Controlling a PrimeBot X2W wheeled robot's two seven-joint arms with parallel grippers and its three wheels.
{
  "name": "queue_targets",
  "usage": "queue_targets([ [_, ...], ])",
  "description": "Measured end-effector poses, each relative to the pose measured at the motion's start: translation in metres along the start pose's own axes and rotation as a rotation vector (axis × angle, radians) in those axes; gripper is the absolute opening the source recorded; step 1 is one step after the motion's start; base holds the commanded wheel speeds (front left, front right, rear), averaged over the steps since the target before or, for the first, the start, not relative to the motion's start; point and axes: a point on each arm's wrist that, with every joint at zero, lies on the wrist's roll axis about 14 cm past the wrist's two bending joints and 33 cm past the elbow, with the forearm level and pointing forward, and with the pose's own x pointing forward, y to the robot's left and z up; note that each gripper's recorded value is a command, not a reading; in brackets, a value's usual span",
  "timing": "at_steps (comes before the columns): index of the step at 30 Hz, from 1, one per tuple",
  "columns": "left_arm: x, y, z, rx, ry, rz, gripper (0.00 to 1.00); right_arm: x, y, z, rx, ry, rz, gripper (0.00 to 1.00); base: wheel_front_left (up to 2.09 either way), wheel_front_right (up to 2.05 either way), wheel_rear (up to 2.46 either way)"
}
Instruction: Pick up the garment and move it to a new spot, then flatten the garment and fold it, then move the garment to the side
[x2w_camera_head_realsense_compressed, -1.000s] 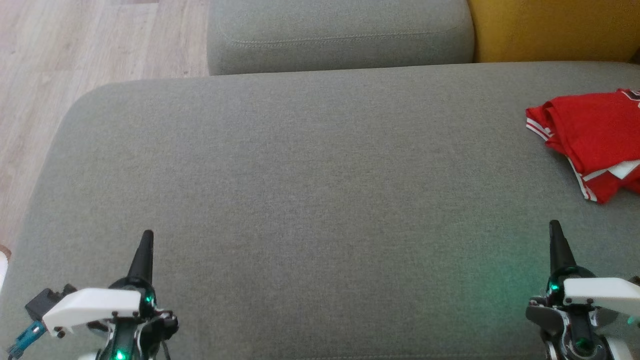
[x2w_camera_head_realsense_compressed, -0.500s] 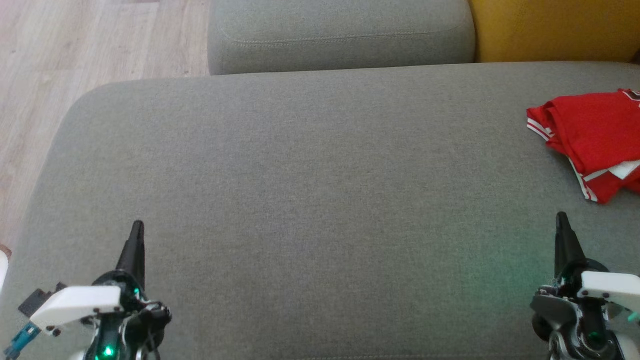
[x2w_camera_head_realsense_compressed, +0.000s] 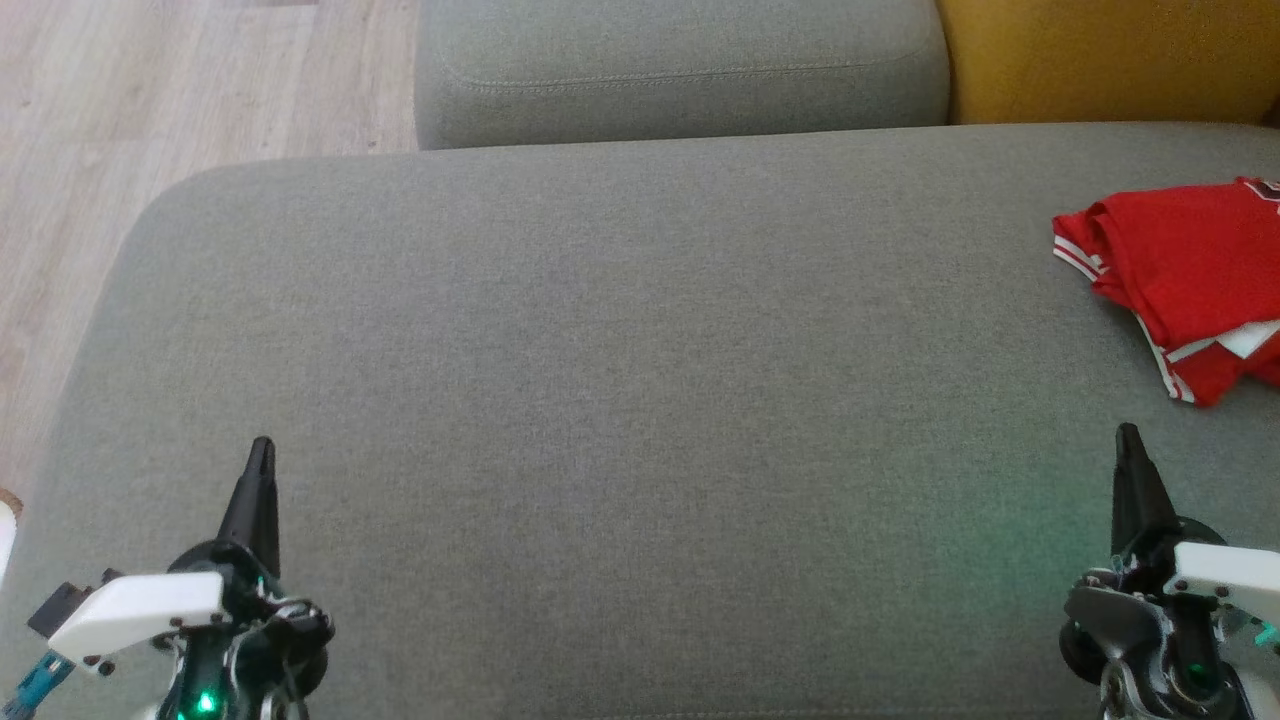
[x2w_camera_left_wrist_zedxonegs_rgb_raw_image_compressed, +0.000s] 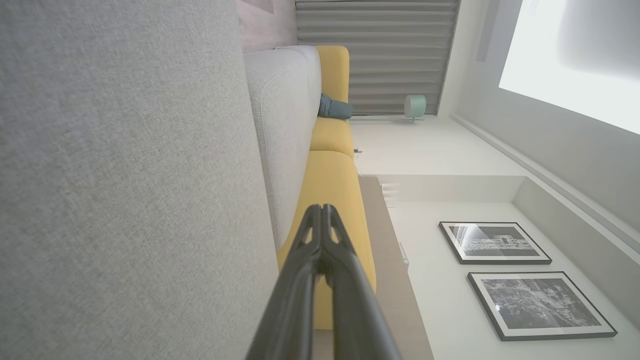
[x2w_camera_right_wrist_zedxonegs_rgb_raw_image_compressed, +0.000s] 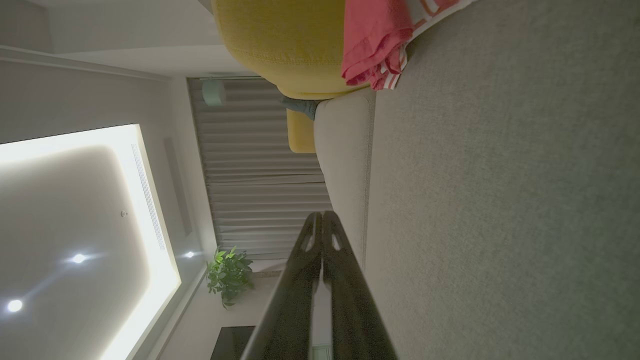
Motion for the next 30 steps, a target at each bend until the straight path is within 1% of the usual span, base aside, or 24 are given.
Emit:
queue_targets([
  [30, 0.0, -0.0001, -0.0002, -0.001, 0.0, 0.0, 0.0, 0.0, 0.0, 0.0001, 0.0, 0.0, 0.0, 0.0, 0.0, 0.0, 0.0],
])
